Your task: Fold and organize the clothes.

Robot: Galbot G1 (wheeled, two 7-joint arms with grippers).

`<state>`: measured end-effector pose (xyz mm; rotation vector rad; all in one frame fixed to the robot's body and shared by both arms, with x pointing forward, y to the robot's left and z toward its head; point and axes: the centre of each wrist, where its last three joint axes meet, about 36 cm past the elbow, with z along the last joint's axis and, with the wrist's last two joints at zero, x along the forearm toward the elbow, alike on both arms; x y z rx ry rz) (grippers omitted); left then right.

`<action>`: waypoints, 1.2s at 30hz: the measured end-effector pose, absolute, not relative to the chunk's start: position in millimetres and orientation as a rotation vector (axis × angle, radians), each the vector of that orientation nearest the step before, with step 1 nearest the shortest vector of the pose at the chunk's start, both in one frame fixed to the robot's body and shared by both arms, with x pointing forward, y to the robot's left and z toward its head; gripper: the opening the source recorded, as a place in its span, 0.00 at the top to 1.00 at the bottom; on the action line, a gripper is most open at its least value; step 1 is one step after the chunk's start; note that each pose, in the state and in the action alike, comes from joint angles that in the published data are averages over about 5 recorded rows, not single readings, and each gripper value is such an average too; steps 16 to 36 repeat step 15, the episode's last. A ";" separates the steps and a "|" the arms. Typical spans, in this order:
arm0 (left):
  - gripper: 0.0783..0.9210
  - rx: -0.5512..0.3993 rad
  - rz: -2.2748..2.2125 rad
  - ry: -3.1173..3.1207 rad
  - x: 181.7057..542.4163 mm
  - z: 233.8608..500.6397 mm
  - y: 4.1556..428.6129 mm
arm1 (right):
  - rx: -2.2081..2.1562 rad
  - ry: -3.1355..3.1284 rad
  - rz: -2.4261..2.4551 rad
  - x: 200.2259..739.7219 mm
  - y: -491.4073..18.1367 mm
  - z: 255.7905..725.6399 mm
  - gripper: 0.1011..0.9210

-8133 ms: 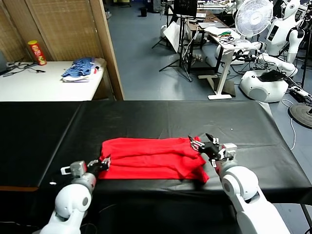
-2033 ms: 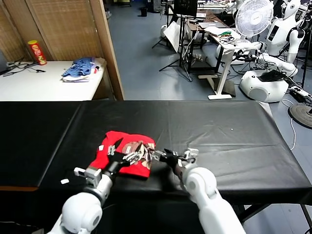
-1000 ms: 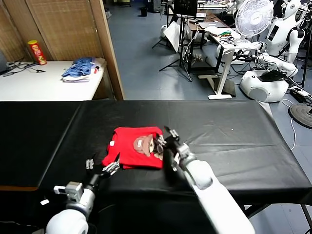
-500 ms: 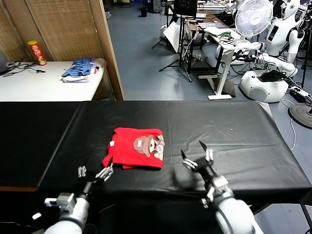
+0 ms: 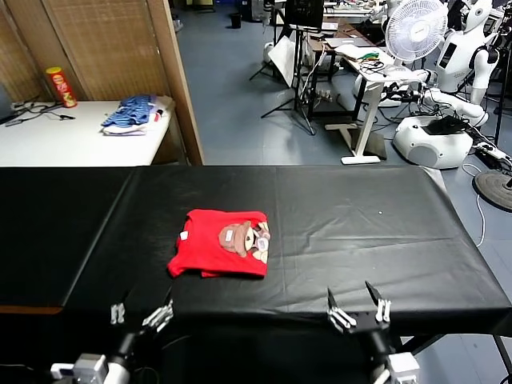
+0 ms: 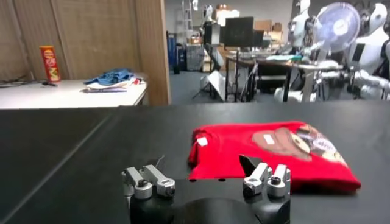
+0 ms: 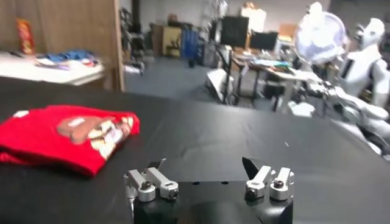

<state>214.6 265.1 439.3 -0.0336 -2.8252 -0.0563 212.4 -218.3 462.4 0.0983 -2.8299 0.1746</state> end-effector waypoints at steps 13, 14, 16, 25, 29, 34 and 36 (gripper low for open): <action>0.15 -0.033 -0.055 -2.768 203.8 454.8 263.1 | 0.072 -2.765 0.164 189.7 -217.0 475.3 0.15; 0.15 -0.033 -0.054 -2.768 203.8 454.9 263.0 | 0.073 -2.765 0.163 189.5 -217.0 475.4 0.15; 0.15 -0.034 -0.053 -2.768 203.8 454.9 263.0 | 0.073 -2.764 0.163 189.3 -217.0 475.6 0.15; 0.15 -0.034 -0.053 -2.768 203.8 454.9 263.0 | 0.073 -2.764 0.163 189.3 -217.0 475.6 0.15; 0.15 -0.034 -0.053 -2.768 203.8 454.9 263.0 | 0.073 -2.764 0.163 189.3 -217.0 475.6 0.15; 0.15 -0.034 -0.053 -2.768 203.8 454.9 263.0 | 0.073 -2.764 0.163 189.3 -217.0 475.6 0.15; 0.15 -0.034 -0.053 -2.768 203.8 454.9 263.0 | 0.073 -2.764 0.163 189.3 -217.0 475.6 0.15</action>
